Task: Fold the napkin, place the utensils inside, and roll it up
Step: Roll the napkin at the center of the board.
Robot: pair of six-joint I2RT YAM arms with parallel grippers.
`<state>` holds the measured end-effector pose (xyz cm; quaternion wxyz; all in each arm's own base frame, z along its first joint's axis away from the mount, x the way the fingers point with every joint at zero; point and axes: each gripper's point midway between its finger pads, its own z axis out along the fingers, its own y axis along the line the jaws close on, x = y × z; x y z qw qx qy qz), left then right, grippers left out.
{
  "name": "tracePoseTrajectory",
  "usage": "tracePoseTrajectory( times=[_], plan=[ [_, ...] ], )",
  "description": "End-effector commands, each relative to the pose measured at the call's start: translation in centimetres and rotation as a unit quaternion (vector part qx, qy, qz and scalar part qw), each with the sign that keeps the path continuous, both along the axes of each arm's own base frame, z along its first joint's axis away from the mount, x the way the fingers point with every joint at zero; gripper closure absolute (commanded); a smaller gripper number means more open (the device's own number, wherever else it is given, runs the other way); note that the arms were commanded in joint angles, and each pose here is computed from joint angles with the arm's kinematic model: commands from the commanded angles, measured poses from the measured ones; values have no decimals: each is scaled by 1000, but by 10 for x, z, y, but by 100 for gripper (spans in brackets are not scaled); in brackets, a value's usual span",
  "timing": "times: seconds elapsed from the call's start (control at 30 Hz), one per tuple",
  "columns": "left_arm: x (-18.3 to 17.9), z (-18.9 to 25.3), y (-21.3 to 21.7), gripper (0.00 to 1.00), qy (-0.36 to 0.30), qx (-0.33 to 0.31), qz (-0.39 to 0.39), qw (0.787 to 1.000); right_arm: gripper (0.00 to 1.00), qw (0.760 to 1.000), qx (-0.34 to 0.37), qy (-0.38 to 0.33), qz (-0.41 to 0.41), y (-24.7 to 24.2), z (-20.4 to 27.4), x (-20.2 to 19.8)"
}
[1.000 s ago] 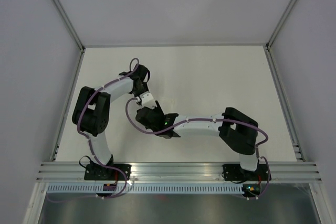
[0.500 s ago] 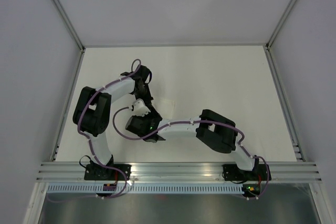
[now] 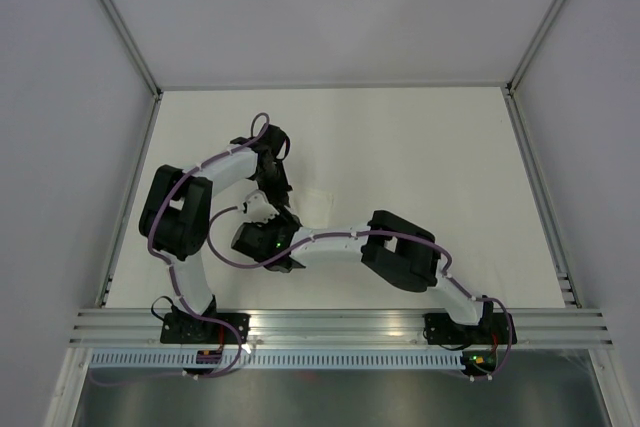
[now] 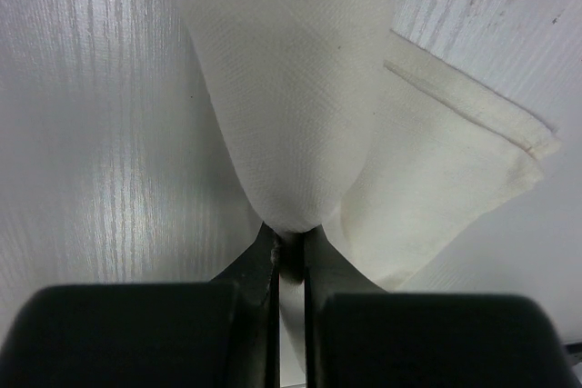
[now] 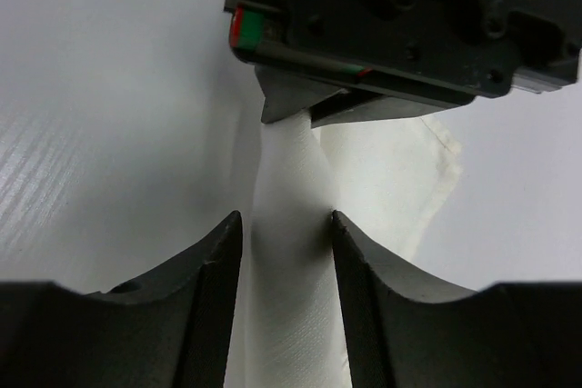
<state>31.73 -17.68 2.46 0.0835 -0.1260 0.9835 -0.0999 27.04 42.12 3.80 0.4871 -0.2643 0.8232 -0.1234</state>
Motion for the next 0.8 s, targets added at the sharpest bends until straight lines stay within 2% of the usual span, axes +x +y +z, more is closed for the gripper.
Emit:
tracePoseTrajectory(
  times=[0.0,0.07,0.1,0.2,0.23,0.3,0.33,0.37,0.4,0.47,0.67,0.77],
  plan=[
    [-24,-19,11,98,55,36,-5,998,52,1000,-17,-13,-6,1,-1,2],
    [-24,-19,11,98,56,36,-6,998,65,1000,-14,-13,-7,1,-3,1],
    [-24,-19,11,98,55,36,-5,998,78,1000,-13,-10,-8,-2,-6,1],
    [-21,-16,8,98,52,28,-8,998,92,1000,-1,2,-7,-5,-13,-3],
    [-21,-14,6,96,51,23,-8,998,93,1000,10,9,-3,-4,-11,-6],
    [-13,-4,1,80,36,11,-10,999,94,999,27,24,2,-8,-18,-11],
    [-10,0,-2,74,30,2,-12,999,95,998,52,31,-2,-8,-11,-10],
    [-4,6,-6,64,19,-6,-13,1000,95,995,80,54,9,-2,-13,-13],
    [0,12,-7,58,11,-13,-14,1000,96,994,81,69,4,-14,-23,-12],
    [10,21,-13,47,-9,-37,-14,999,97,986,135,99,13,-9,-17,-14],
    [39,49,-18,37,-67,-102,-7,993,97,957,228,178,9,-31,-22,-4],
    [55,69,-14,35,-108,-131,-1,986,98,947,241,215,1,-48,-35,-2]
  ],
)
